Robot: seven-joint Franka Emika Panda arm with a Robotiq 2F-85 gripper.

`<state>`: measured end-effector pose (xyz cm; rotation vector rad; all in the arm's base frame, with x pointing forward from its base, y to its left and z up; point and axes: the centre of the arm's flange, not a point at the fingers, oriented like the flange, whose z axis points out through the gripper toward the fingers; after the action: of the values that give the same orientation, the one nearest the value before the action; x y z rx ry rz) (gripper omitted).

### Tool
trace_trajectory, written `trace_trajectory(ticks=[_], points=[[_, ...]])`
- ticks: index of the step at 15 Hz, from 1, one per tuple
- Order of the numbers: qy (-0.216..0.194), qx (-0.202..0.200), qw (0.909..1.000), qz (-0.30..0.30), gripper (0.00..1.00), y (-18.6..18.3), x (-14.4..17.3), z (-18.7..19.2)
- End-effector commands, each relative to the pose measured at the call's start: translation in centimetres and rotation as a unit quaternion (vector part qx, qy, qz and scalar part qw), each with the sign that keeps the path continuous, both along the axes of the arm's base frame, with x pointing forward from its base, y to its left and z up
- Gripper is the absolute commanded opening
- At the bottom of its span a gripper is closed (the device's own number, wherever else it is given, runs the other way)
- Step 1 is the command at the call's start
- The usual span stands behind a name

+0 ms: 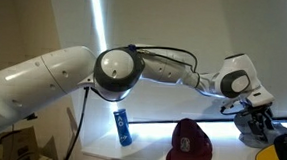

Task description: Place the grey cap on top of the blue container

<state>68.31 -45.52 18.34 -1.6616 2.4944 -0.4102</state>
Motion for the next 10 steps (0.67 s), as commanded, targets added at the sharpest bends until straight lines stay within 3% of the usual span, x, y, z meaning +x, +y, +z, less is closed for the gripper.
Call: trace_trajectory(ticks=[1, 7, 10], points=[[-0.001, -0.002, 1.0000, 0.007, 0.45, -0.01, -0.06, 0.00], [-0.006, -0.010, 0.9999, 0.009, 0.01, -0.07, 0.07, 0.19], [-0.009, -0.005, 0.9998, 0.019, 0.00, -0.05, 0.06, 0.21]])
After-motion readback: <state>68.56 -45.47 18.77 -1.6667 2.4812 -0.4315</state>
